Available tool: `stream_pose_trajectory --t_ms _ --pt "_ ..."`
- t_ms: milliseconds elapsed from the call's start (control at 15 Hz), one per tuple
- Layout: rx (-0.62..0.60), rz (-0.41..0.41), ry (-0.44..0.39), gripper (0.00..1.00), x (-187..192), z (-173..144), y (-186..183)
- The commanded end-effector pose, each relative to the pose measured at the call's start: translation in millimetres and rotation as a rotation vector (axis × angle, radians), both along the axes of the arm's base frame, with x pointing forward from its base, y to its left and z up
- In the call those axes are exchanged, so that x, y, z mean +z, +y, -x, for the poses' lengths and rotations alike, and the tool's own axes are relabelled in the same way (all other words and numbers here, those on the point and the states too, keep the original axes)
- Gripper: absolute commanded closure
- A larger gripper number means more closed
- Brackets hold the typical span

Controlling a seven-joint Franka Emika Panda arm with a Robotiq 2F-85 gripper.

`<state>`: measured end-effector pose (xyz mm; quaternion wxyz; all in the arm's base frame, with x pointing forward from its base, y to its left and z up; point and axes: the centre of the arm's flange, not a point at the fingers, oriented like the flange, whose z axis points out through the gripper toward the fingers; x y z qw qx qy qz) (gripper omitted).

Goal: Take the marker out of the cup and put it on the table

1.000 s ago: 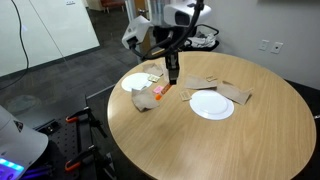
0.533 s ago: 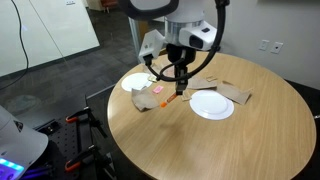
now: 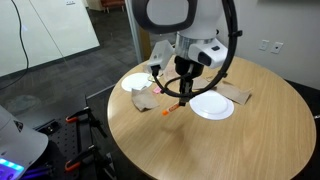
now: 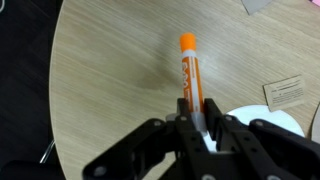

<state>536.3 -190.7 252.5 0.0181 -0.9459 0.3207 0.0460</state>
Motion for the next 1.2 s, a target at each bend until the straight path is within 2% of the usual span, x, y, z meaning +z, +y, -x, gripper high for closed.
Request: stream_pose_trajectory --t_ms 0,400,1133 --pt "-0.047 -0.027 0.061 0.95 -4 -9 -10" --pt "-0.048 -0.043 0.09 0.95 -32 -20 -18" --pt "-0.016 -0.081 0.133 0.95 -88 -50 -13"
